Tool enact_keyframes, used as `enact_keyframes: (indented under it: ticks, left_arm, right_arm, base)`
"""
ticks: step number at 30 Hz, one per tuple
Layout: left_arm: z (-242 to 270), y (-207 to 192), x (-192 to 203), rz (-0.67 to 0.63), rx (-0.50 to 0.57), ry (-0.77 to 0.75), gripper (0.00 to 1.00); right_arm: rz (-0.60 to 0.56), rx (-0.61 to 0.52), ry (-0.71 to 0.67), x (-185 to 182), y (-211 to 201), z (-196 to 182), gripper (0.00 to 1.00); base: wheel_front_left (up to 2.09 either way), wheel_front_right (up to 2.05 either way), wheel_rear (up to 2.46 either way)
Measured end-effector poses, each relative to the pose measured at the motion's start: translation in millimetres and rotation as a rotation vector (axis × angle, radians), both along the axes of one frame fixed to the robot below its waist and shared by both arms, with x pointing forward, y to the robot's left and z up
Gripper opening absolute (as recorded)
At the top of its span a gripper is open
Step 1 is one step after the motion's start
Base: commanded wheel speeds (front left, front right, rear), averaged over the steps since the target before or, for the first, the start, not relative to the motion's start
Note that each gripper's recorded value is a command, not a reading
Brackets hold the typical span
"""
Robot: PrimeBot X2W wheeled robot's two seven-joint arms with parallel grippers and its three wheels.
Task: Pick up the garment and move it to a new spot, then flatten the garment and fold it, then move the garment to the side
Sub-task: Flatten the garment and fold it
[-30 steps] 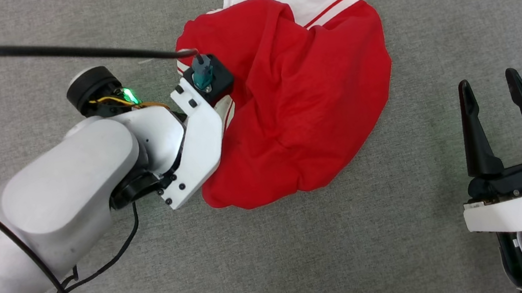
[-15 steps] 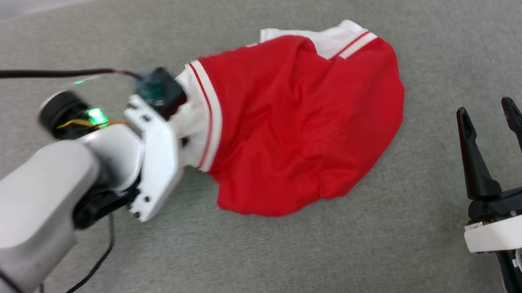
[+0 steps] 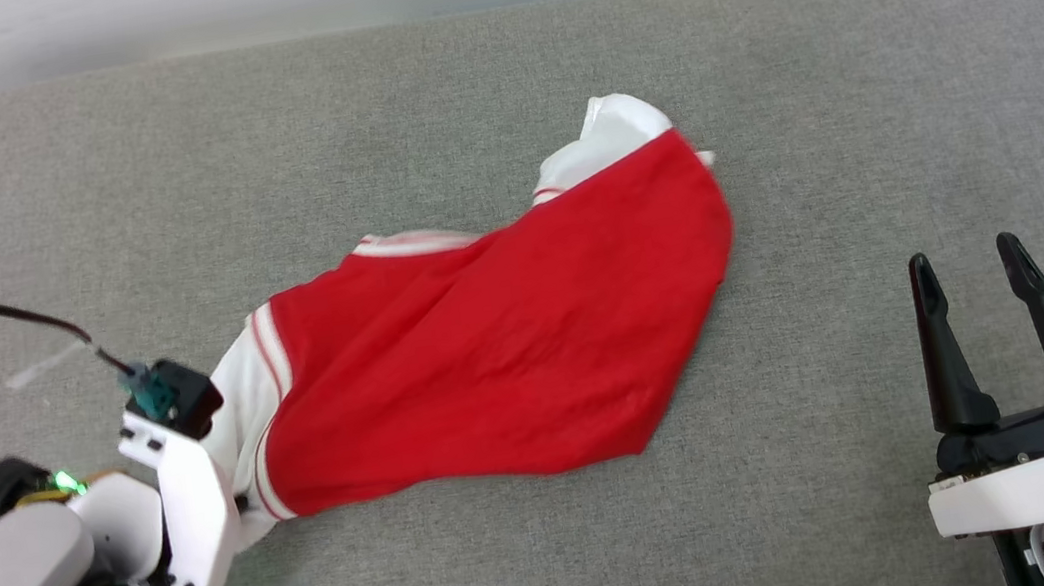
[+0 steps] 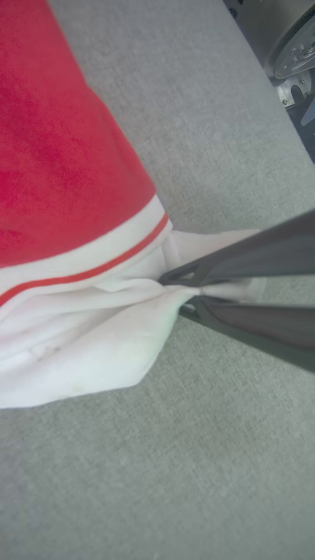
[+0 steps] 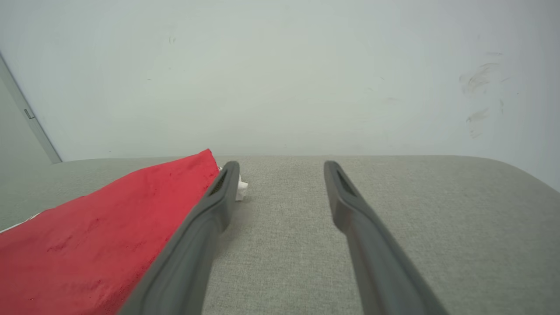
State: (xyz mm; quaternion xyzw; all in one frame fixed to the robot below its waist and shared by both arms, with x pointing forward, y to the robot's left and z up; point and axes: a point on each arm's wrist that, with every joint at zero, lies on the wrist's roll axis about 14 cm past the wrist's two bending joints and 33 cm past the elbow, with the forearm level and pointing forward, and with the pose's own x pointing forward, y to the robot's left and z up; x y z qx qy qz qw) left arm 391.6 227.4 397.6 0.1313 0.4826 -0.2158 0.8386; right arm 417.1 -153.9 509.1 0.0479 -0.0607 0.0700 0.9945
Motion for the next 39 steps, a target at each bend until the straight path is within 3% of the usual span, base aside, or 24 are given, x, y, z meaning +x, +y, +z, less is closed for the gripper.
enact_keyframes:
  ticks: [4, 5, 6, 10, 15, 23, 34, 39]
  left_arm:
    - [-22, 1, -19, 0.042, -0.019, 0.070, 0.00]
    - [-23, 1, -19, 0.049, -0.025, 0.069, 0.81]
    - [-22, 0, -17, 0.055, -0.033, 0.052, 1.00]
    - [-8, -9, -1, 0.044, -0.060, -0.080, 1.00]
    - [46, -11, 32, 0.072, -0.110, -0.386, 1.00]
    - [110, -6, 41, 0.169, -0.162, -0.791, 1.00]
    - [154, -1, 45, 0.389, -0.178, -1.096, 1.00]
    - [154, 10, 33, 0.482, -0.138, -1.180, 1.00]
  right_arm:
    - [-0.001, -0.002, 0.005, 0, 0, -2, 1.00]
    - [-0.001, -0.003, 0.005, 0, 0, -2, 1.00]
    - [-0.001, -0.004, 0.005, 0, 0, -2, 1.00]
    - [-0.001, -0.015, -0.012, -2, -1, 5, 1.00]
    - [-0.009, -0.030, -0.068, -5, -3, 24, 1.00]
    - [-0.021, -0.082, -0.251, 11, -3, 83, 1.00]
    - [0.070, -0.203, -0.482, 59, 17, 155, 1.00]
    - [0.187, -0.240, -0.461, 92, 42, 156, 1.00]
  base:
    - [0.00, 0.00, 0.00]
    - [0.00, 0.00, 0.00]
    - [0.00, 0.00, 0.00]
    - [0.00, 0.00, 0.00]
    - [0.00, 0.00, 0.00]
    - [0.00, 0.00, 0.00]
    - [0.00, 0.00, 0.00]
    - [0.00, 0.00, 0.00]
